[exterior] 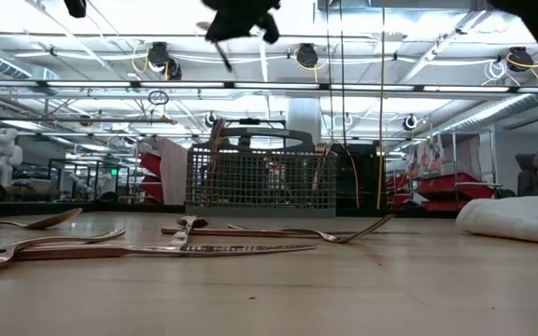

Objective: Sort silverware
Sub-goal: Put the top right bronze spoon into the gray silverware rack

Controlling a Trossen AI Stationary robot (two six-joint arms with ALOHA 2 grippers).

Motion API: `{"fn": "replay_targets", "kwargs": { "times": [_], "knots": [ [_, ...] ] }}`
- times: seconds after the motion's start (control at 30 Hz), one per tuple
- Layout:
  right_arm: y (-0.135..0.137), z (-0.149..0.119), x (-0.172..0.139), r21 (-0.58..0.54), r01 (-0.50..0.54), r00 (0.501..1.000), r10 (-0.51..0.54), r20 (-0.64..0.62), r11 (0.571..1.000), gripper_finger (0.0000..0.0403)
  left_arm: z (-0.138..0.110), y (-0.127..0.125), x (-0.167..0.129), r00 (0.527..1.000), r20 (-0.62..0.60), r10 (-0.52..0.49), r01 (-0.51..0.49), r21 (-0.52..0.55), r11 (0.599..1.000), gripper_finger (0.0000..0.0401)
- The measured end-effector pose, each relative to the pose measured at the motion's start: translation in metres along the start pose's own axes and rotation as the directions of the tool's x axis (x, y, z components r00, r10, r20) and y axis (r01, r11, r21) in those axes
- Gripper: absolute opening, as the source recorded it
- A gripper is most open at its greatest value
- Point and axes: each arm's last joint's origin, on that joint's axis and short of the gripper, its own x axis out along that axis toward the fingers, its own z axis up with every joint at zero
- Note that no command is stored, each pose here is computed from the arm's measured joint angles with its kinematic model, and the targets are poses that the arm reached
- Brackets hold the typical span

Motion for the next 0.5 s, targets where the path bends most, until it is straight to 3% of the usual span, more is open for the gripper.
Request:
{"fn": "replay_targets", "kwargs": {
  "times": [0.17, 0.37, 0.5],
  "knots": [
    [-0.027, 0.001, -0.027, 0.008, -0.076, 0.983, 0.073, 0.166, 0.997, 0.0000, 0.000, 0.000, 0.000, 1.000, 0.000, 0.000, 0.000, 0.000, 1.000, 0.0114],
    [-0.063, -0.064, -0.054, 0.165, -0.086, 0.941, 0.026, 0.336, 0.983, 0.0000, 0.000, 0.000, 0.000, 1.000, 0.003, 0.011, -0.011, 0.000, 1.000, 0.0114],
    [-0.078, -0.108, -0.056, 0.233, -0.006, 0.929, -0.081, 0.361, 0.972, 0.0000, -0.001, 0.003, 0.000, 0.997, 0.011, 0.078, -0.078, 0.011, 0.997, 0.0114]
  ]
}}
